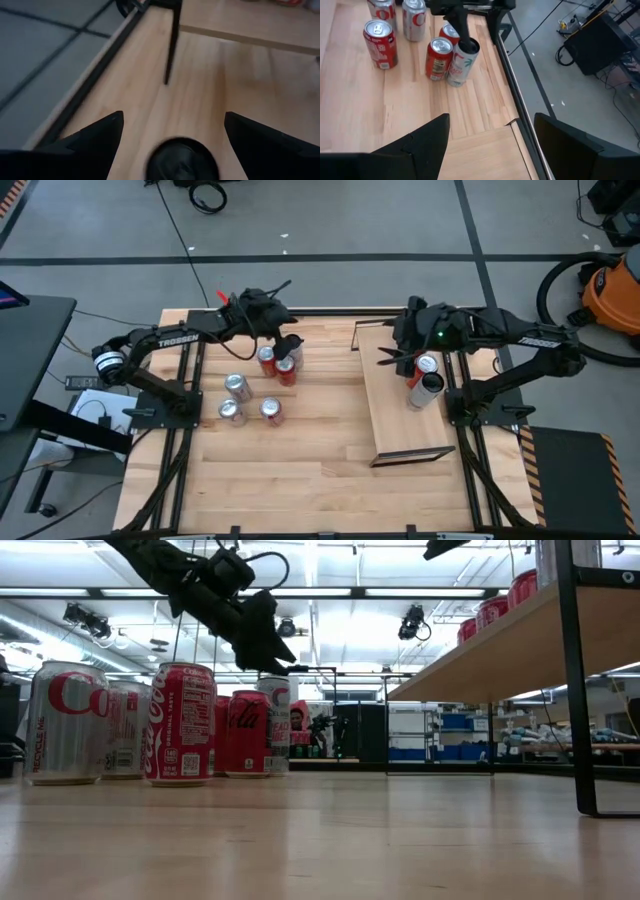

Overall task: Place canned beverage on shelf
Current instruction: Put the white pink soda can on the shelf aligned with the other white pink soda can

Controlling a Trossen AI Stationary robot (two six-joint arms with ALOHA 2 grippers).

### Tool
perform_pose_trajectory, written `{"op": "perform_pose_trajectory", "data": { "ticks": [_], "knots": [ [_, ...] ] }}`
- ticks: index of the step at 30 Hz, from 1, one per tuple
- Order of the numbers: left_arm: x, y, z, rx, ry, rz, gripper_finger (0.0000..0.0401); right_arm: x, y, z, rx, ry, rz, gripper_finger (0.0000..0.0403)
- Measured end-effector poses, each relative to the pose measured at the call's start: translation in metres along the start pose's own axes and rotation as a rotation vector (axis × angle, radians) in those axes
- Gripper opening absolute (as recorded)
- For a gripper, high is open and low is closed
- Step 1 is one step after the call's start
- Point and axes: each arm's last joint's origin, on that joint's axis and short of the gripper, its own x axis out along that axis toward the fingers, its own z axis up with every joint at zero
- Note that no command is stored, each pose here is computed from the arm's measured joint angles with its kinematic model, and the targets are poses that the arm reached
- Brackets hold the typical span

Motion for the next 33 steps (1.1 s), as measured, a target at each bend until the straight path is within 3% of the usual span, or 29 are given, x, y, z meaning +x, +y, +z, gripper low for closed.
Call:
{"op": "perform_pose_trajectory", "data": {
  "ticks": [5, 10, 26, 33],
  "knots": [
    [0.0, -0.001, -0.006, -0.019, 0.063, 0.03, 0.0357, 0.002, 0.001, 0.001, -0.003, 0.006, 0.007, 0.0299],
    [0.002, -0.006, -0.006, 0.045, 0.08, 0.067, 0.0357, 0.003, 0.001, 0.001, 0.002, 0.008, 0.008, 0.0299],
    [0.005, -0.016, -0.011, 0.072, 0.131, 0.021, 0.0357, 0.003, 0.002, 0.001, 0.023, 0.004, 0.025, 0.0299],
    [0.012, -0.015, -0.017, 0.096, 0.186, 0.075, 0.0357, 0.003, 0.002, 0.002, 0.027, -0.009, 0.024, 0.0299]
  ]
}}
